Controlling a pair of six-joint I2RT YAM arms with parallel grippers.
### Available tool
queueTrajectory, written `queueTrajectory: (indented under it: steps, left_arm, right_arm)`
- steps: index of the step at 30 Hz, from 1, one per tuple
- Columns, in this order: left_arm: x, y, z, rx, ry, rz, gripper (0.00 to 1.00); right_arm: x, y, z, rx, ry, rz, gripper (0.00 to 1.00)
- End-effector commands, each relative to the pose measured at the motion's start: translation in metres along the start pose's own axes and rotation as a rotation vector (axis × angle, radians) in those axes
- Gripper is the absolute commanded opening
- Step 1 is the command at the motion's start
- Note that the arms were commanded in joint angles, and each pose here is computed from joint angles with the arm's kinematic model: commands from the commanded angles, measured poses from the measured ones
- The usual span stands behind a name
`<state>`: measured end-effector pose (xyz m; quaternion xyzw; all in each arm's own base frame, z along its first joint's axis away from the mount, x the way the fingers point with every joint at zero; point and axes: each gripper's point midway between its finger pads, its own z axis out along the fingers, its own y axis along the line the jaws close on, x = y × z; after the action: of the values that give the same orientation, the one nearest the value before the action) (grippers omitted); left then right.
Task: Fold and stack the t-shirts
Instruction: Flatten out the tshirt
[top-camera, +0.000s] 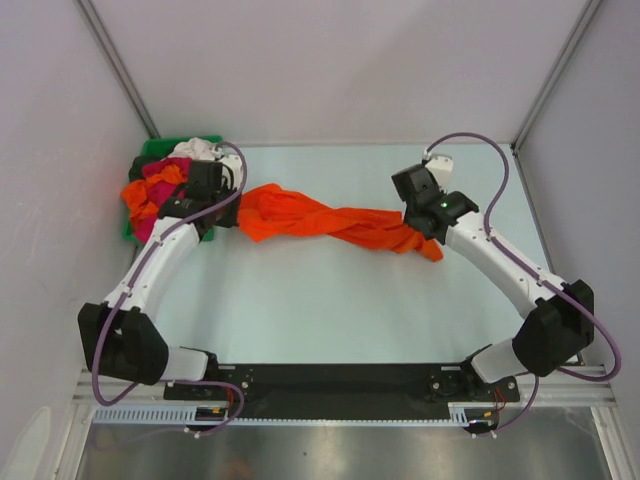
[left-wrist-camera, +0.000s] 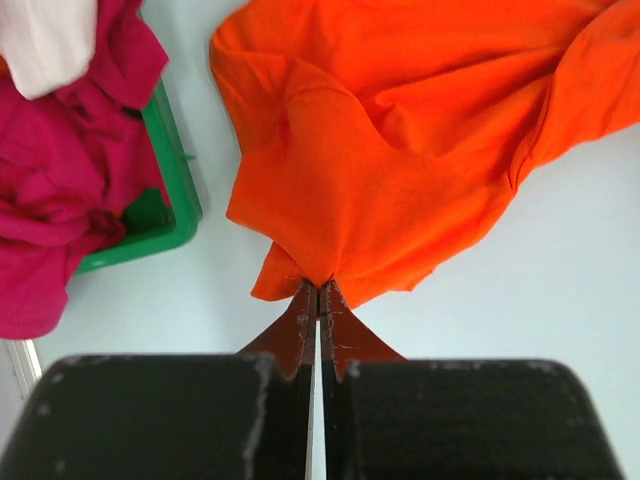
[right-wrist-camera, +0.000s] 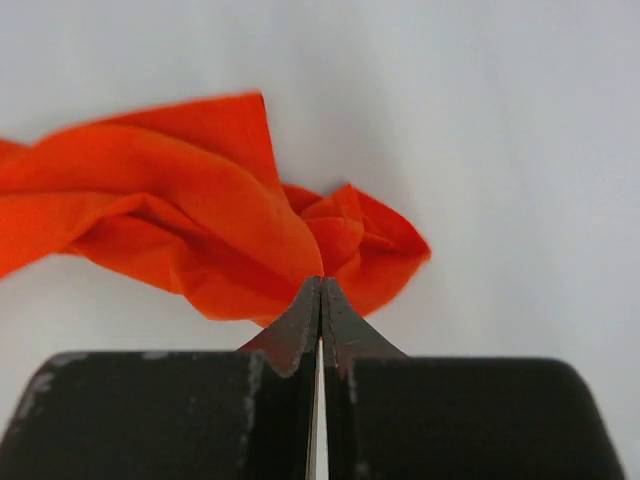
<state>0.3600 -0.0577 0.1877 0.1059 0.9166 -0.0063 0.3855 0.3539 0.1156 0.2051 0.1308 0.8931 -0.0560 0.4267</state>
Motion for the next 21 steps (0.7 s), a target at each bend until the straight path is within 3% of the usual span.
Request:
queueTrajectory:
  steps: [1, 11, 17, 19, 21]
  left_arm:
    - [0.002, -0.003, -0.015, 0.015, -0.025, 0.047, 0.0]
    - [0.014, -0.001, -0.016, -0.002, 0.002, 0.042, 0.0]
    - [0.02, 0.001, -0.014, -0.011, 0.018, 0.042, 0.0]
    - [0.02, 0.001, -0.013, -0.013, 0.022, 0.043, 0.0]
    - [0.018, 0.001, -0.011, -0.013, 0.02, 0.041, 0.0]
  right_arm:
    - [0.026, -0.009, -0.019, 0.043, 0.056, 0.031, 0.0]
    - [0.095, 0.0, -0.019, 0.085, 0.272, -0.025, 0.0]
    - [0.105, 0.002, -0.015, 0.107, 0.316, -0.035, 0.0]
    - [0.098, 0.006, -0.014, 0.101, 0.296, -0.024, 0.12]
    - [0.076, 0.014, -0.011, 0.073, 0.228, 0.021, 0.34]
